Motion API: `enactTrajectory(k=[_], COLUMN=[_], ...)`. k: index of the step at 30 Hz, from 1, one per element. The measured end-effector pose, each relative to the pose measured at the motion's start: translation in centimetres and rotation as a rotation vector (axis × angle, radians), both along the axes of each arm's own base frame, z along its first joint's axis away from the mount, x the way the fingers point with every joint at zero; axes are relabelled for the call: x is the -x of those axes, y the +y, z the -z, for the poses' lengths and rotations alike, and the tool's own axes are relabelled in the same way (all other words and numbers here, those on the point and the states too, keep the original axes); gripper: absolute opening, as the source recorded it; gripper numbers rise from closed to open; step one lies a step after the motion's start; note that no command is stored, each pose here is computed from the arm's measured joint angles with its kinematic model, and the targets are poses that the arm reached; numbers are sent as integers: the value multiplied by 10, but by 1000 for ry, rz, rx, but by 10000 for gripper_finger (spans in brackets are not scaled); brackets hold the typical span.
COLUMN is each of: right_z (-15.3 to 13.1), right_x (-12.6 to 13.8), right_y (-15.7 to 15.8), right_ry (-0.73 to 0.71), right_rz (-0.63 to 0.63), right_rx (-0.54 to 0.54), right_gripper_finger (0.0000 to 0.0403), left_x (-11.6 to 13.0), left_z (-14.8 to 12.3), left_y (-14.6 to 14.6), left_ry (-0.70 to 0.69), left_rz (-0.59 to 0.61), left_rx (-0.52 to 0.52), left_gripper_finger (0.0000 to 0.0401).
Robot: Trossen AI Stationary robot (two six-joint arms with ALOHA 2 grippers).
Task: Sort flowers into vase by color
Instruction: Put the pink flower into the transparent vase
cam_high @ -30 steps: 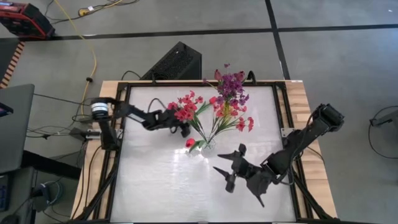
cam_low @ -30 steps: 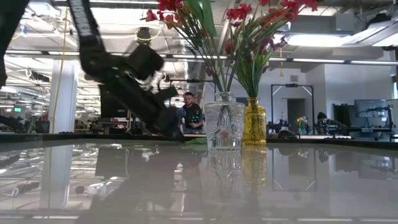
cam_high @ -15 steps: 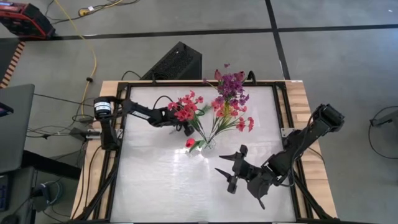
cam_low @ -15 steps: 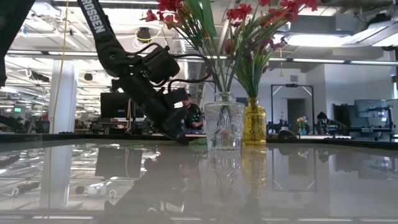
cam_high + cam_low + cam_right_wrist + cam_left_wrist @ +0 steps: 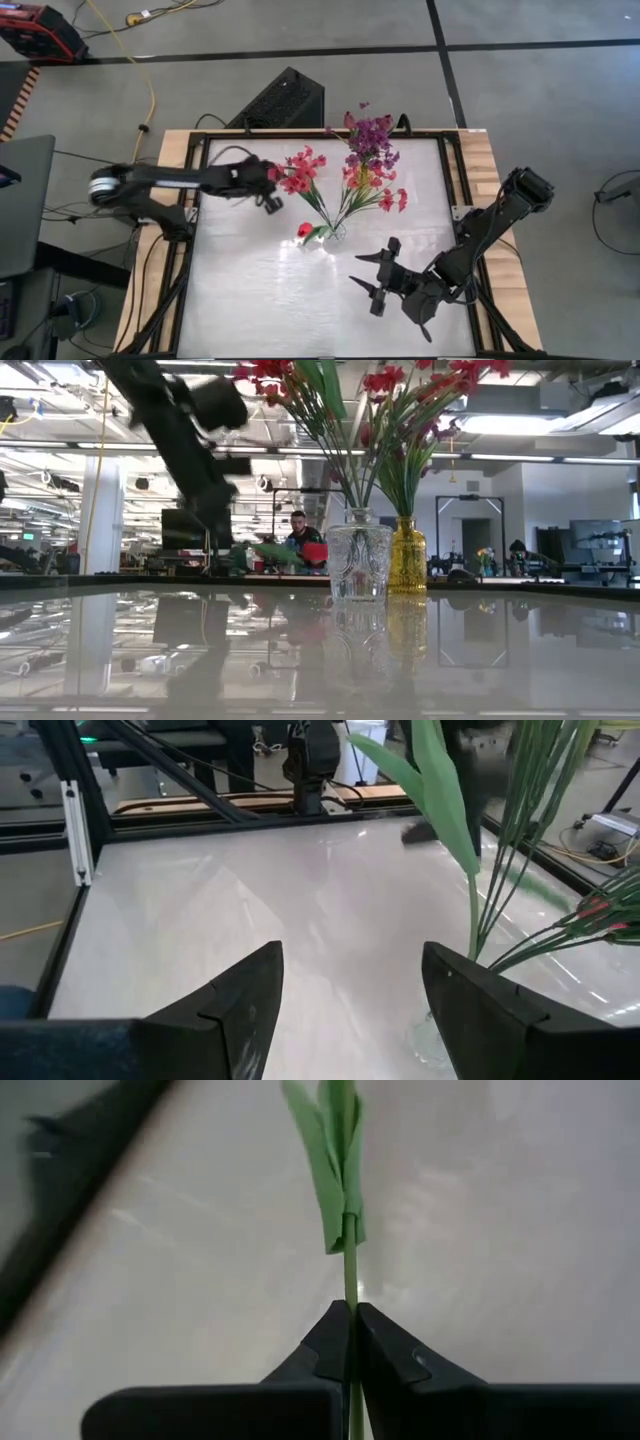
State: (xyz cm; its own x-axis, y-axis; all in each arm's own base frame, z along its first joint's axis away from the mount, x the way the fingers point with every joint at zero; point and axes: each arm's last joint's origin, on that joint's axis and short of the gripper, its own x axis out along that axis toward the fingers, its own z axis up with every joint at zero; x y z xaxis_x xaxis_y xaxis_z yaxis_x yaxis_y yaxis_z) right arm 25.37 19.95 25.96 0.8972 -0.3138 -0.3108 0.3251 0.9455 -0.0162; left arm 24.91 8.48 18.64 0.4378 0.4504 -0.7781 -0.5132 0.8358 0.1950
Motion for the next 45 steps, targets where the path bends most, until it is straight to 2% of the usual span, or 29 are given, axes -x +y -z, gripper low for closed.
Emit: enactTrajectory(k=[4,11,18,21,23,25,28,32,34,38,41,45], right_z=[1,2,1,-1,-2,-3,-4,-7,-10,-19,-20,-10], right_x=[-2,-6,-10,-12,-12,-12,-10,-7,-8,-11,-17,-31], right_y=[-3,-10,-14,-14,-14,-13,-8,-2,1,5,11,22], right_ry=[9,20,8,-11,-23,-33,-38,-61,-85,-135,-168,-215], right_rz=[10,33,53,56,57,51,21,-4,-21,-89,-156,-238], right_rx=[8,19,8,-8,-19,-29,-48,-60,-60,-58,-37,49], right_gripper_finger=[264,264,264,264,264,264,264,264,264,264,264,264], left_x=[31,93,141,148,149,149,147,138,131,116,101,78], left_z=[-38,-84,-119,-134,-141,-145,-148,-136,-124,-97,-79,-62], left_y=[-17,-48,-58,-61,-65,-70,-82,-100,-107,-119,-130,-147], left_ry=[-40,-201,-501,-666,-784,-903,-1106,-1336,-1408,-1460,-1401,-1335], left_rz=[-22,-36,-216,-188,-105,38,375,860,1005,1121,1176,1177], left_rx=[-53,-14,-201,-214,-212,-192,-138,7,68,116,127,107], left_gripper_finger=[0,0,0,0,0,0,0,0,0,0,0,0])
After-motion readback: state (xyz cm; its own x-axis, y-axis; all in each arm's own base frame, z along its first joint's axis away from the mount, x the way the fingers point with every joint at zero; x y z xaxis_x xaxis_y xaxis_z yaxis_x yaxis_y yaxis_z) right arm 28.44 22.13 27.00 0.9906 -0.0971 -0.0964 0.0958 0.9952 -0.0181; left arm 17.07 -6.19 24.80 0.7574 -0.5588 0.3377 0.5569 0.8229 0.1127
